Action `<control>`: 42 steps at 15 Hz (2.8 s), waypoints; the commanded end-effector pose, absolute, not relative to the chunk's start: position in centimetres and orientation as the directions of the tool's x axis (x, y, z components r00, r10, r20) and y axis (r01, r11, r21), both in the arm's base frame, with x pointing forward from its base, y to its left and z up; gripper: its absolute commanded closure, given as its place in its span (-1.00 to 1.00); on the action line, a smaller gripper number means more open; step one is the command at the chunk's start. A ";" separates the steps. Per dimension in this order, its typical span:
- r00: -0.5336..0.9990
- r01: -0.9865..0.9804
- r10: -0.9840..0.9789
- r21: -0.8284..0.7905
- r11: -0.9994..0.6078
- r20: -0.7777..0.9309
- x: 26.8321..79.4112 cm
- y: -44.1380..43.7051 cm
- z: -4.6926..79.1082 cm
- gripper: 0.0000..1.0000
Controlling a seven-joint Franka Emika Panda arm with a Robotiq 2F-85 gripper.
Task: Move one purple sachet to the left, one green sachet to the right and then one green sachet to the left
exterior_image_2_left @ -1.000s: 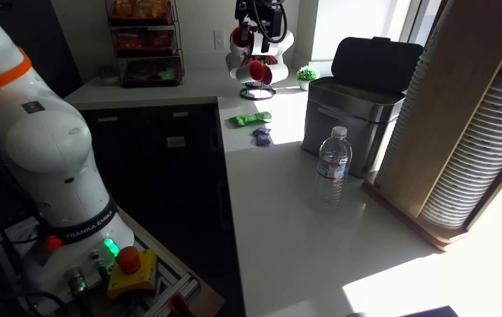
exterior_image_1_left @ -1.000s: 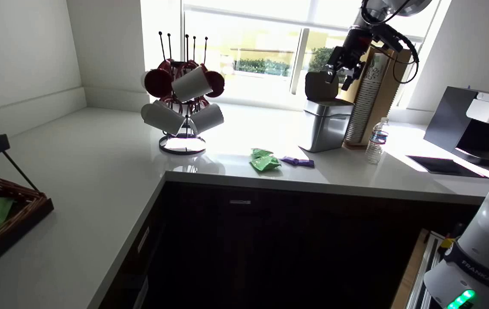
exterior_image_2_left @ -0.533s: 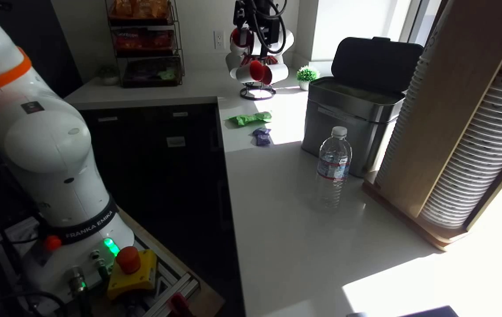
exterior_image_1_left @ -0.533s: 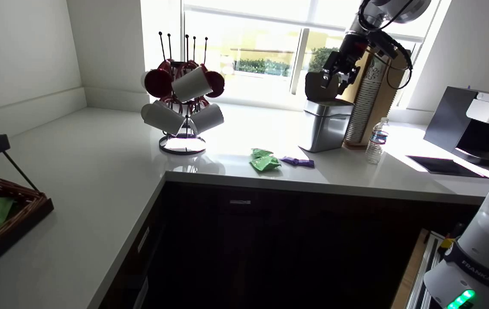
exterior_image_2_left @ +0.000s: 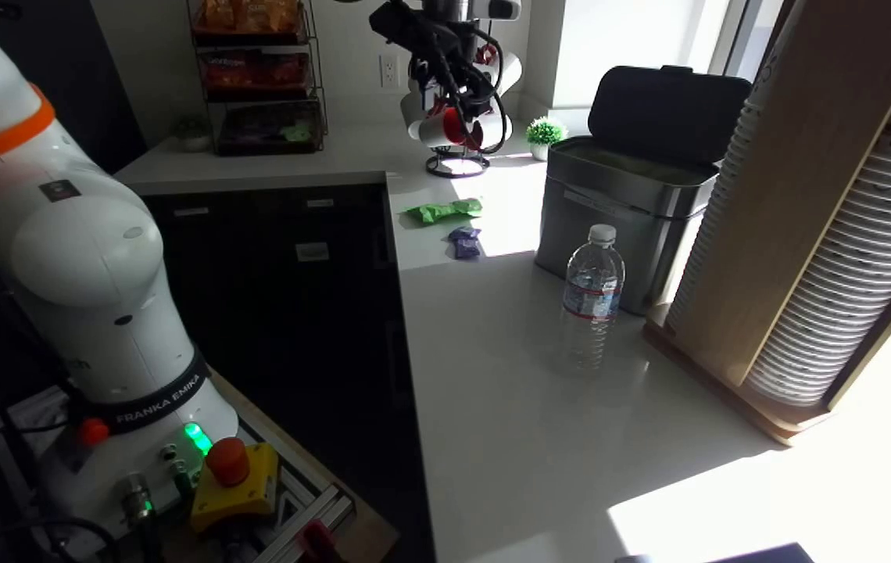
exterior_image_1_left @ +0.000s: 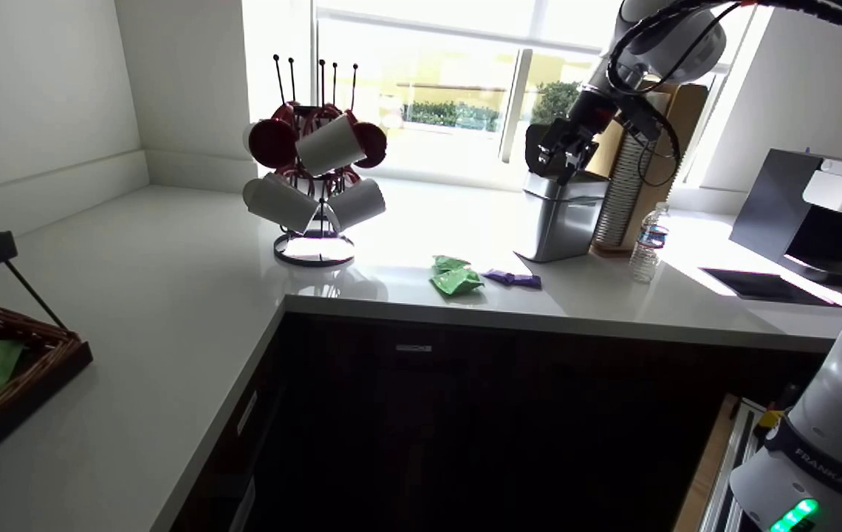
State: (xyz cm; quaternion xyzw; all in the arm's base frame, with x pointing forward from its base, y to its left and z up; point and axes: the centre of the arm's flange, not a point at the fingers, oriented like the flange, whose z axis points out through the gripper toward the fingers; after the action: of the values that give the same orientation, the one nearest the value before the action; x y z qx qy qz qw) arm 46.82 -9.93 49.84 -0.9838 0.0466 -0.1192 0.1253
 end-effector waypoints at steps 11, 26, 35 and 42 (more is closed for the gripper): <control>0.933 0.109 0.059 -0.122 -0.987 0.355 47.5 -2.6 41.1 -1.00; 0.933 0.070 0.019 -0.128 -0.989 0.359 48.6 -3.0 40.3 -1.00; 0.946 -0.097 -0.138 -0.151 -0.984 0.294 50.3 -5.5 36.8 -1.00; 0.951 -0.051 -0.096 -0.156 -0.986 0.294 52.3 -7.9 32.0 -1.00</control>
State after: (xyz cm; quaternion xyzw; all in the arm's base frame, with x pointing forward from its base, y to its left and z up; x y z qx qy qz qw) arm 50.85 -6.71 34.56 -0.9854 0.0485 -0.1504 0.0631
